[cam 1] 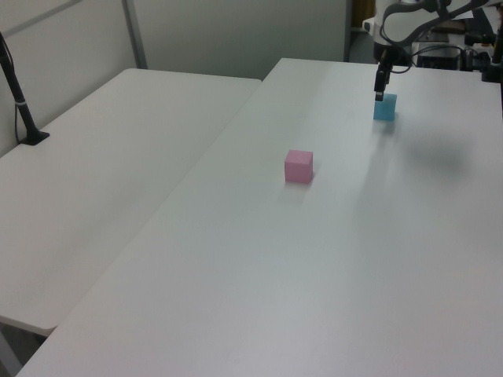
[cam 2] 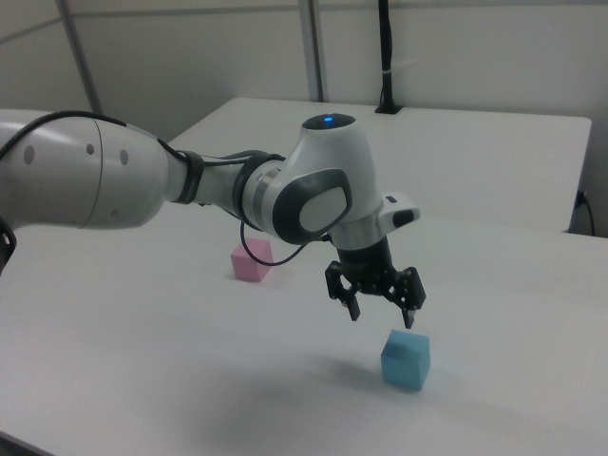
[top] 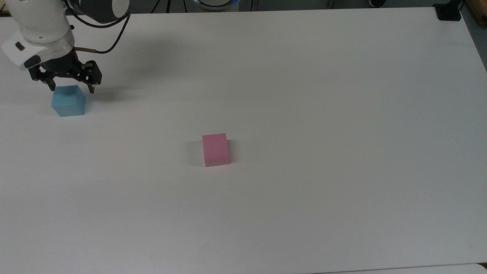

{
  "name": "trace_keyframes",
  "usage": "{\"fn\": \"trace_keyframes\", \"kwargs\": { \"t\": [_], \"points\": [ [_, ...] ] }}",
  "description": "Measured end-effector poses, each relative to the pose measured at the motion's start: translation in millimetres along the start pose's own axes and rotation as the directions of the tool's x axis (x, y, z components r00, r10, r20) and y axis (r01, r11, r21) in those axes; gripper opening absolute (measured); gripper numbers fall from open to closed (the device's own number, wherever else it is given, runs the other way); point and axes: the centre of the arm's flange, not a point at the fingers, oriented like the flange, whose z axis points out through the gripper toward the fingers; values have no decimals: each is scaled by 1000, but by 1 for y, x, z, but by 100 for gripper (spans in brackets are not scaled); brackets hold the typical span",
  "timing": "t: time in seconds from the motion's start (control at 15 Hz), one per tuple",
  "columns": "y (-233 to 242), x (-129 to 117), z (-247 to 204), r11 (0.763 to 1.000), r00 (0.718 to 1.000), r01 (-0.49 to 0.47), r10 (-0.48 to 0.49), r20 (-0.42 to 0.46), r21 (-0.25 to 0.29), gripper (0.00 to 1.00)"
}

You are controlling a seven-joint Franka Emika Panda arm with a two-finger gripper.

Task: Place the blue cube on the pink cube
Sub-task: 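Lower the gripper around the light-blue cube and close it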

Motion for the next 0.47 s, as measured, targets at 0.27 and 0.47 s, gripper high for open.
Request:
{"fn": "trace_keyframes", "kwargs": {
  "t": [0.27,0.47],
  "points": [
    [11,-8,9,1000,1000,4,-3,28,-23,100],
    [11,-8,21,1000,999,6,-5,41,-18,100]
  ]
}}
